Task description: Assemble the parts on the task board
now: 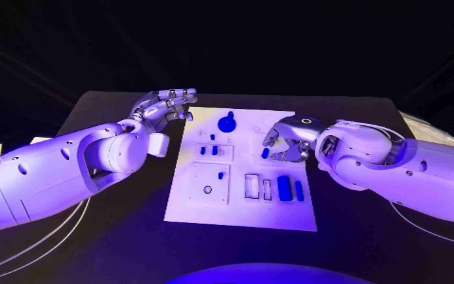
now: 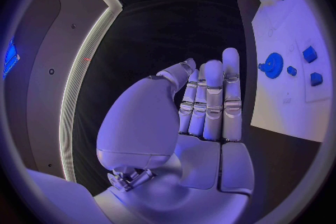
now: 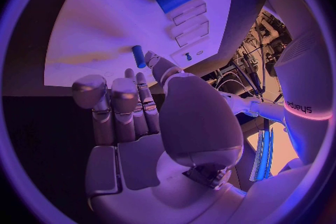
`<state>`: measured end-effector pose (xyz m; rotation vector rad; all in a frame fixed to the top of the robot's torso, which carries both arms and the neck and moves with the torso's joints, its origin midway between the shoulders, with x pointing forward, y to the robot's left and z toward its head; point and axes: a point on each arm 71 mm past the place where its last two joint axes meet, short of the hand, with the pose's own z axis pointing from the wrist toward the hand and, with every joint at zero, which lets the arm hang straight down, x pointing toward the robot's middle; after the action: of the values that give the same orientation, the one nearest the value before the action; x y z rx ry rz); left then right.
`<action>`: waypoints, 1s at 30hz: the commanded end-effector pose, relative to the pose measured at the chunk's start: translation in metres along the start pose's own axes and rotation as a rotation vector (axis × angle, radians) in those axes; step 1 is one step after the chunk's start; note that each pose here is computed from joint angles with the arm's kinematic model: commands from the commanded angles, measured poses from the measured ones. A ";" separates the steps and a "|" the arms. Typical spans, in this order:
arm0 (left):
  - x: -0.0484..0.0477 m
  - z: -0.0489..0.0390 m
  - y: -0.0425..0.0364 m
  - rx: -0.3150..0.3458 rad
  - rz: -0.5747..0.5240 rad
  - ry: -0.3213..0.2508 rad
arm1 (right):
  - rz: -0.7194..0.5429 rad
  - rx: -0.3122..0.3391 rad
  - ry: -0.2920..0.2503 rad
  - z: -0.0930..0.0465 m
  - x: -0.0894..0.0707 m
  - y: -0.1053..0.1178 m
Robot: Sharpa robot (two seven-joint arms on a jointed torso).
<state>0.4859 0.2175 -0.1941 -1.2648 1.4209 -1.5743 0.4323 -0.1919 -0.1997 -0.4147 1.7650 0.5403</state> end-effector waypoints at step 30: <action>0.0002 -0.0007 0.0002 -0.001 -0.010 0.017 | -0.037 0.003 0.037 0.016 0.015 0.004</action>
<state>0.4856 0.2188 -0.1948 -1.2677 1.4235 -1.5714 0.4404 -0.1797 -0.2138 -0.4395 1.7815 0.5243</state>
